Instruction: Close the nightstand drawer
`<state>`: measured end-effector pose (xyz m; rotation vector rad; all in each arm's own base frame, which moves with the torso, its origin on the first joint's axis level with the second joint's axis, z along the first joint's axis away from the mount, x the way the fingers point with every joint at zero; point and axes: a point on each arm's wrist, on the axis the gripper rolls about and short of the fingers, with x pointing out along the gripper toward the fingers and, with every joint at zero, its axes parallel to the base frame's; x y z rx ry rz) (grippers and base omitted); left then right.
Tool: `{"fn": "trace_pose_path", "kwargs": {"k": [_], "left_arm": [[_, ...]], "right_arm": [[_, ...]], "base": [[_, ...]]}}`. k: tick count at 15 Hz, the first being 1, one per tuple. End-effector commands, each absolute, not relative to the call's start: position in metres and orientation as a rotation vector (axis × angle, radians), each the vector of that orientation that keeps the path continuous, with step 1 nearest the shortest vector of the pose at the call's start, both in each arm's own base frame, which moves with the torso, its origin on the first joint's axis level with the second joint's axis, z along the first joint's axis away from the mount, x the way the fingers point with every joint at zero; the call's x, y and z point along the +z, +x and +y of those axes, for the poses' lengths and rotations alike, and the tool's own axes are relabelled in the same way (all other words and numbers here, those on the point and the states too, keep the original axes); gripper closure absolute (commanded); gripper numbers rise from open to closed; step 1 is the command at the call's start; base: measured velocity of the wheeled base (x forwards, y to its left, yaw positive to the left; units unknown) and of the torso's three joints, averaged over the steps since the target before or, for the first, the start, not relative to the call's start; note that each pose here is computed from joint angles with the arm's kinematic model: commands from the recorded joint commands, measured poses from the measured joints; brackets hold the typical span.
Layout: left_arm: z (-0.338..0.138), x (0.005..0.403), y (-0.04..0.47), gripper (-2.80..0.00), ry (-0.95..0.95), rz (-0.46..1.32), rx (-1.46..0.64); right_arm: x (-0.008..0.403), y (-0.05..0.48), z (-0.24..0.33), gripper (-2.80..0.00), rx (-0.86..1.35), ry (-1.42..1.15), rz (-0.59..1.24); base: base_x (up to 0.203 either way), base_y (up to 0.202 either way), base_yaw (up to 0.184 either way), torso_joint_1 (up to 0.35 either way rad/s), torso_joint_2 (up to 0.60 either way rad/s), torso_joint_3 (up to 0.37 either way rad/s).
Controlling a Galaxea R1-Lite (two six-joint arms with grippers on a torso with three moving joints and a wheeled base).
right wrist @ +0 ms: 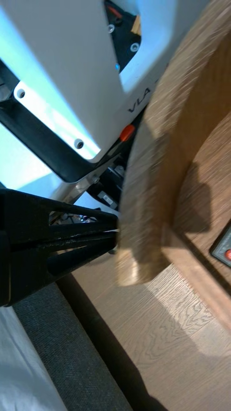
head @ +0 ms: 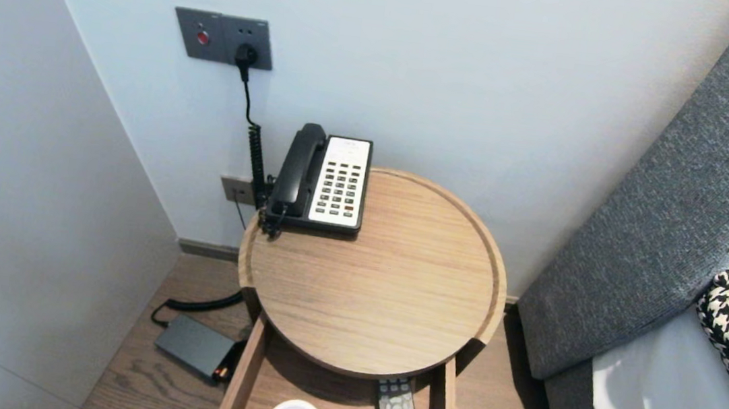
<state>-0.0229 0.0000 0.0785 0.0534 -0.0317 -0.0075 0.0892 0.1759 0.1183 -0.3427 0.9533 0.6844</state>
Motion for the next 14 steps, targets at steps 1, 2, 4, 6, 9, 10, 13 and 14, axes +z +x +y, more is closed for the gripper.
{"fn": "trace_pose_path", "kwargs": {"k": [1, 2, 4, 6, 9, 10, 13, 14], "left_arm": [[0.000, 0.075, -0.022, 0.00, 0.054, -0.020, -0.007], [0.000, 0.075, -0.022, 0.00, 0.054, -0.020, -0.007], [0.000, 0.075, -0.022, 0.00, 0.054, -0.020, -0.008], [0.000, 0.075, -0.022, 0.00, 0.054, -0.020, -0.007], [0.000, 0.075, -0.022, 0.00, 0.054, -0.019, -0.007], [0.000, 0.075, -0.022, 0.00, 0.054, -0.019, -0.008], [0.000, 0.075, -0.022, 0.00, 0.054, -0.020, -0.007], [0.000, 0.075, -0.022, 0.00, 0.054, -0.020, -0.007]], "right_arm": [[0.116, 0.092, 0.182, 0.00, 0.678, -0.349, 0.962], [0.117, 0.094, 0.185, 0.00, 0.675, -0.350, 0.959], [0.119, 0.096, 0.188, 0.00, 0.669, -0.343, 0.948], [0.121, 0.099, 0.192, 0.00, 0.663, -0.337, 0.939], [0.124, 0.104, 0.199, 0.00, 0.652, -0.329, 0.924], [0.125, 0.108, 0.201, 0.00, 0.645, -0.321, 0.920], [0.130, 0.120, 0.209, 0.00, 0.623, -0.294, 0.907], [0.132, 0.126, 0.211, 0.00, 0.612, -0.281, 0.901]], "base": [[0.000, 0.000, 0.000, 0.000, 0.00, 0.000], [0.000, 0.000, 0.000, 0.000, 0.00, 0.000], [0.000, 0.000, 0.000, 0.000, 0.00, 0.000], [0.000, 0.000, 0.000, 0.000, 0.00, 0.000], [0.000, 0.000, 0.000, 0.000, 0.00, 0.000], [0.000, 0.000, 0.000, 0.000, 0.00, 0.000], [0.000, 0.000, 0.000, 0.000, 0.00, 0.000], [0.000, 0.000, 0.000, 0.000, 0.00, 0.000]]}}
